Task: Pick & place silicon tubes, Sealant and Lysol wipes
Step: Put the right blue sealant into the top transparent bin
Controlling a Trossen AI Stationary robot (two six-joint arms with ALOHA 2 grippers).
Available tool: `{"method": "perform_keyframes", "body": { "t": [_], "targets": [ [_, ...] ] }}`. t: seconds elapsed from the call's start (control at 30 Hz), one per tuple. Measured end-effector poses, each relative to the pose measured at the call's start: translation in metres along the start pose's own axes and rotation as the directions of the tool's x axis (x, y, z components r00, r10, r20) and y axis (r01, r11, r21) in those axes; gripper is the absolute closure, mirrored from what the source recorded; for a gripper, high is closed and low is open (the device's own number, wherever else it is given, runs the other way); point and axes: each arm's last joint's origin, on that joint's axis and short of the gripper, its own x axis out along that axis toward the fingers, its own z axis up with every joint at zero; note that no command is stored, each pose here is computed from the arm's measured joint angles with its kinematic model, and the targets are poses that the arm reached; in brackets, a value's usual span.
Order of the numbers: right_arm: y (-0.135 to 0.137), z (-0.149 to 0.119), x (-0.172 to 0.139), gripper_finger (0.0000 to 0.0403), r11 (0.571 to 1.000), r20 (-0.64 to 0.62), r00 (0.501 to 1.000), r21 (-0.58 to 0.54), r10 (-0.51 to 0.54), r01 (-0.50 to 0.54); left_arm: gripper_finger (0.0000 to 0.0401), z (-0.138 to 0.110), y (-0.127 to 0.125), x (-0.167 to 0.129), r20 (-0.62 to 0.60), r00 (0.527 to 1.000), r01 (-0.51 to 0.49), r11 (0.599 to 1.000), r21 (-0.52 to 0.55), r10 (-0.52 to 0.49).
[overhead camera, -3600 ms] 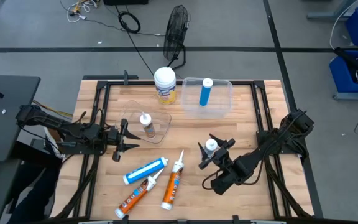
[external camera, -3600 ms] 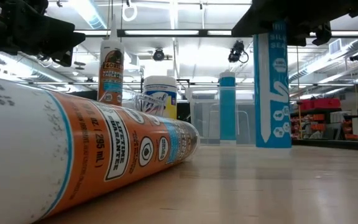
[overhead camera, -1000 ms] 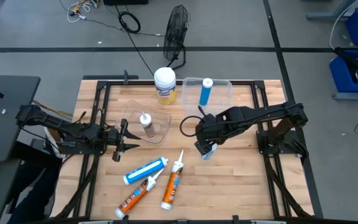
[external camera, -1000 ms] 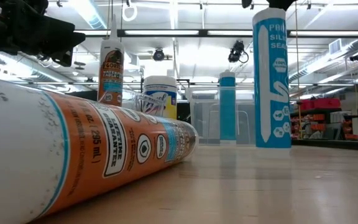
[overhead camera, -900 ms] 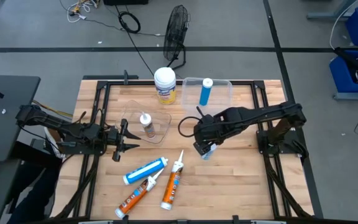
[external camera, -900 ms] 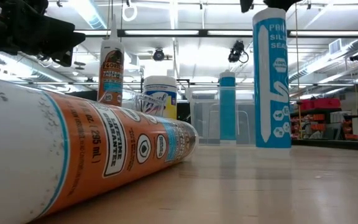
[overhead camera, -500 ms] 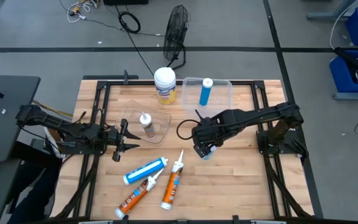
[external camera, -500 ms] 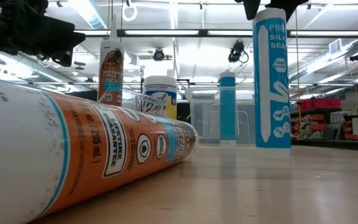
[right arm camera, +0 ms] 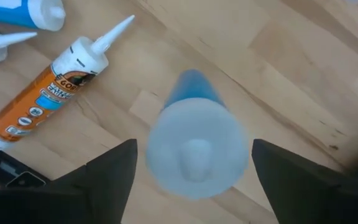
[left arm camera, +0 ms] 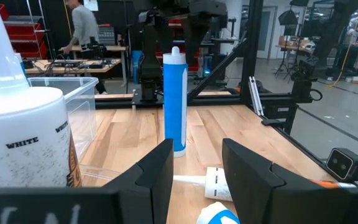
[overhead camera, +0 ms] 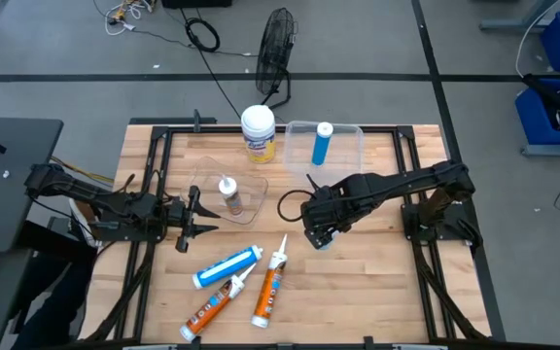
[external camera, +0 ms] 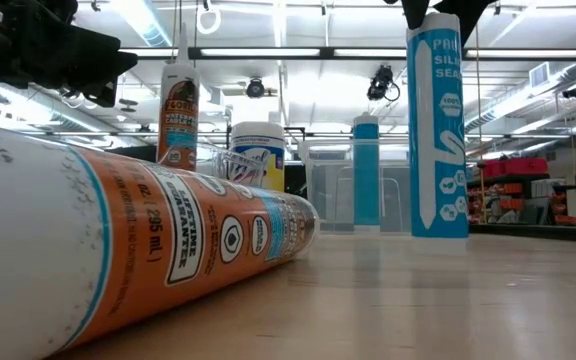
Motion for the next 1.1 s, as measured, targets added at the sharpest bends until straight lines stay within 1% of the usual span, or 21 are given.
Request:
{"method": "perform_keyframes", "body": {
  "t": [0.2,0.57,0.83,1.1],
  "targets": [
    [0.007,-0.002,0.007,0.0110,1.000,-0.007,1.000,-0.029,-0.012,0.011,0.0259,0.000,0.000,0.000,0.000,1.000,0.000,1.000,0.000,0.000],
    [0.011,-0.001,0.014,0.0139,0.999,-0.008,1.000,-0.047,-0.017,0.016,0.0259,0.000,0.000,0.000,0.000,1.000,0.000,1.000,0.000,0.000],
    [0.012,0.000,0.016,0.0195,0.998,0.001,1.000,-0.053,-0.023,0.023,0.0259,0.000,0.000,0.000,0.000,1.000,0.000,1.000,0.000,0.000],
    [0.012,0.001,0.016,0.0195,0.996,0.021,0.999,-0.082,-0.035,0.036,0.0259,0.000,0.000,0.000,0.000,1.000,0.000,1.000,0.000,0.000]
  ]
}}
